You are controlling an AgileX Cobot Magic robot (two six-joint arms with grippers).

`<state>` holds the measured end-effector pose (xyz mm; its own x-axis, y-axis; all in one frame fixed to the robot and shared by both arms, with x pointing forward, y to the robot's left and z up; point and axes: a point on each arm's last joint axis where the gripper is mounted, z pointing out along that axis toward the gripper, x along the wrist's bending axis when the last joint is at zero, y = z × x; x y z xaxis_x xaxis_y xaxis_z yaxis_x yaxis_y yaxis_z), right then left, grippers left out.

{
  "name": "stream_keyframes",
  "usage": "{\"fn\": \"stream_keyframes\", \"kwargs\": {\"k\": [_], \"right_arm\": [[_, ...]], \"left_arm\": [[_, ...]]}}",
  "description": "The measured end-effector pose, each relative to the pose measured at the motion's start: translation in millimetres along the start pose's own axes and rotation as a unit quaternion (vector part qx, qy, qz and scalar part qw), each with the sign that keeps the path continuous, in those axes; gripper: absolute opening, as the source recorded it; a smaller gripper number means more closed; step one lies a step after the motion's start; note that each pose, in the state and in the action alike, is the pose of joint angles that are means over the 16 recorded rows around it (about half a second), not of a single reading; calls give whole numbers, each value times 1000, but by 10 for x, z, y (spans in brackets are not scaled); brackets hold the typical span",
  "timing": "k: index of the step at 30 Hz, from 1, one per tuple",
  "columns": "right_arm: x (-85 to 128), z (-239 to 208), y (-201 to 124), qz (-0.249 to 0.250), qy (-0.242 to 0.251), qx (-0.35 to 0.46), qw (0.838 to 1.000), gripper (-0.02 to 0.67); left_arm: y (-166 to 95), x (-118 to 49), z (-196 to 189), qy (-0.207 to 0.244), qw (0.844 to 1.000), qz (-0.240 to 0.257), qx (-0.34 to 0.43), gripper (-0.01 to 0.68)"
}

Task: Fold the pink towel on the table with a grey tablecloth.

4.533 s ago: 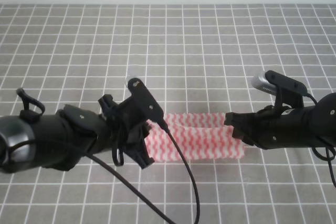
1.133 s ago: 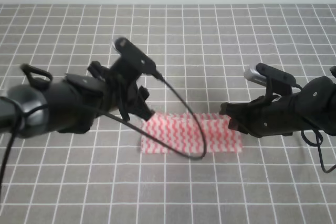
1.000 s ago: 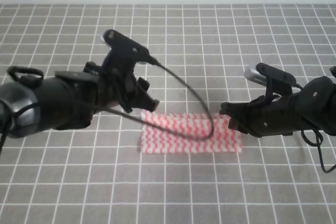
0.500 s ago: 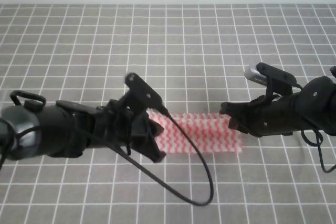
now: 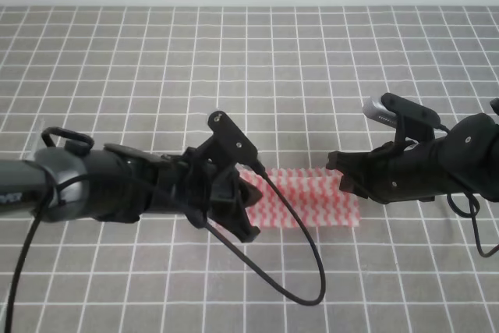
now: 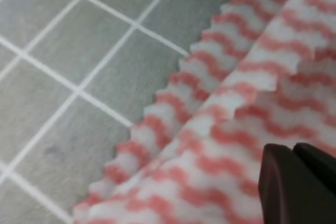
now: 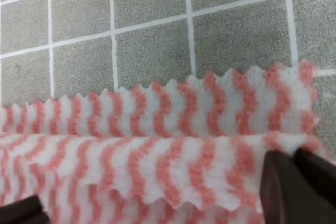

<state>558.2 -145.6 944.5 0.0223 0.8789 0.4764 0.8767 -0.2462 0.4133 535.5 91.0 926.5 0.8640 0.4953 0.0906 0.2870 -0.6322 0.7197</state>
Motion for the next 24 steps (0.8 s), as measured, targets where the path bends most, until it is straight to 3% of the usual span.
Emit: {"fn": "stream_keyframes", "kwargs": {"k": [24], "right_arm": [[1,-4,3,-4,0,-1,1000,-15]], "left_arm": [[151,57,227,-36,999,2,-30,7]]}}
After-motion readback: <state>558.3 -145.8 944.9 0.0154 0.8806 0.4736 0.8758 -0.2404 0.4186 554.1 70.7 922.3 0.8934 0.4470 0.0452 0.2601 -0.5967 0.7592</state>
